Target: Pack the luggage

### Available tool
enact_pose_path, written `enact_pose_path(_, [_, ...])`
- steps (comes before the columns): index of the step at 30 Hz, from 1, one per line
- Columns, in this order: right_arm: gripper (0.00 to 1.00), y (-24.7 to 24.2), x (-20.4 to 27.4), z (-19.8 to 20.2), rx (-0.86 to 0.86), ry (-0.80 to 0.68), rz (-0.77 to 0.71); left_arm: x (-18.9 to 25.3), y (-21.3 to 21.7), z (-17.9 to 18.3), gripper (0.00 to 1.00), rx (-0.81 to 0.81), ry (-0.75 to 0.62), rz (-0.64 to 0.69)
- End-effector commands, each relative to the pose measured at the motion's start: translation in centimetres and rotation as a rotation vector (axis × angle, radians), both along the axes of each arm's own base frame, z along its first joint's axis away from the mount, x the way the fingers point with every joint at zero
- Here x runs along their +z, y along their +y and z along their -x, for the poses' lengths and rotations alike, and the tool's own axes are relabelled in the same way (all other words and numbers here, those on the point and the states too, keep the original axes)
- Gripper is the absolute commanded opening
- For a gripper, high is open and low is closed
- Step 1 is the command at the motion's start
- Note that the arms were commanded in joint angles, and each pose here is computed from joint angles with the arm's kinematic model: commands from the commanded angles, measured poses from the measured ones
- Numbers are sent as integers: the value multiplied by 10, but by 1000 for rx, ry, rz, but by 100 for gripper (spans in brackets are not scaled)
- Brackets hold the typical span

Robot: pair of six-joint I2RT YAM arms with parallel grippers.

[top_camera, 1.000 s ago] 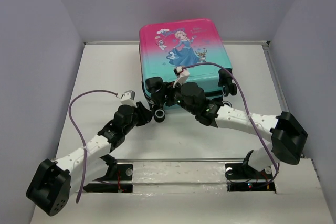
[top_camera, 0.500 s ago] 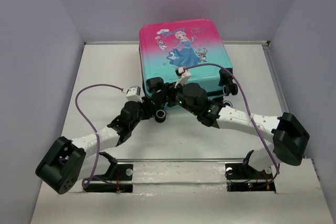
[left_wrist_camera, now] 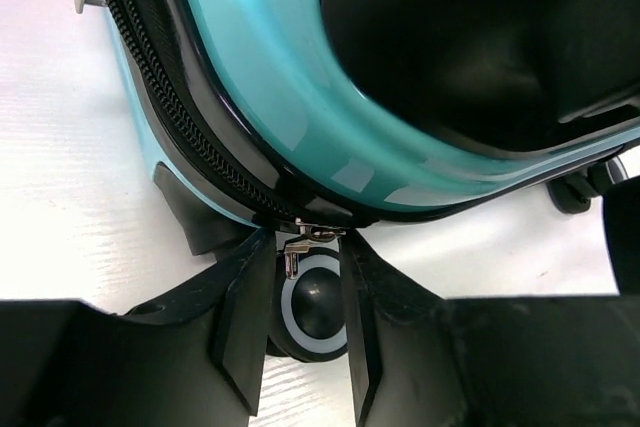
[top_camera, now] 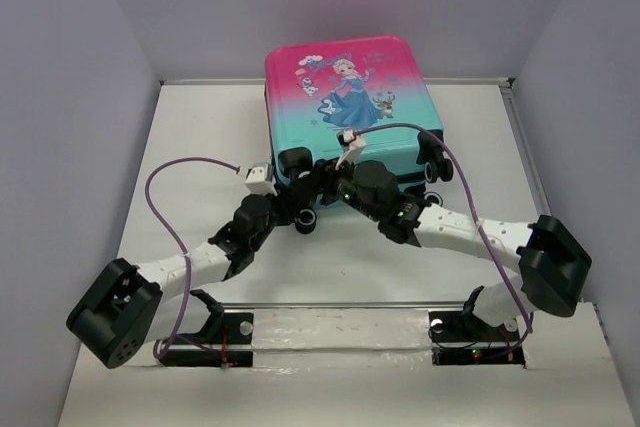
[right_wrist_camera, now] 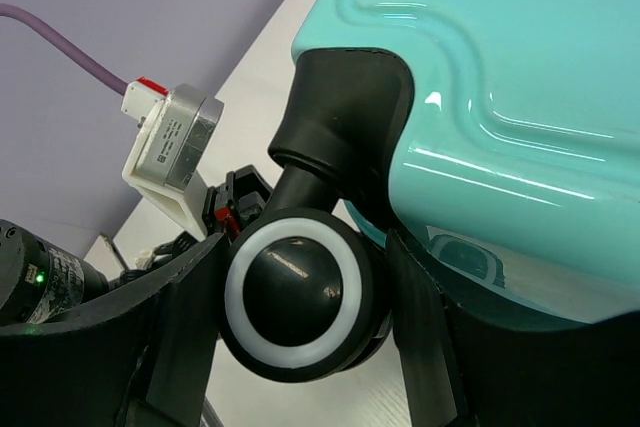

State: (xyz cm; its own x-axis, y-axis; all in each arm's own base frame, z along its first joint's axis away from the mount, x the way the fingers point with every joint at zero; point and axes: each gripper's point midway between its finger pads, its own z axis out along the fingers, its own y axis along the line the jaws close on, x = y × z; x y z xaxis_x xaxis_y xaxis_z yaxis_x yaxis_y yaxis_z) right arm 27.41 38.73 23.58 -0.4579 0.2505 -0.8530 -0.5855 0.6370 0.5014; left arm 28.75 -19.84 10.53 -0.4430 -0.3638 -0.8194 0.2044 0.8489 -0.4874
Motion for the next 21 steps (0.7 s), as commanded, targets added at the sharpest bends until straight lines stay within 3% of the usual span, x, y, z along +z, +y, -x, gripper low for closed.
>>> enact_pose_path(1, [7, -2, 35, 13, 54, -50, -107, 59, 13, -35, 39, 152, -202, 67])
enact_pose_path(8, [7, -12, 21, 22, 60, -29, -104, 65, 32, -45, 6, 276, -220, 43])
enact_pose_path(21, [7, -64, -7, 46, 6, -18, -32, 40, 111, -32, 6, 498, -113, -89])
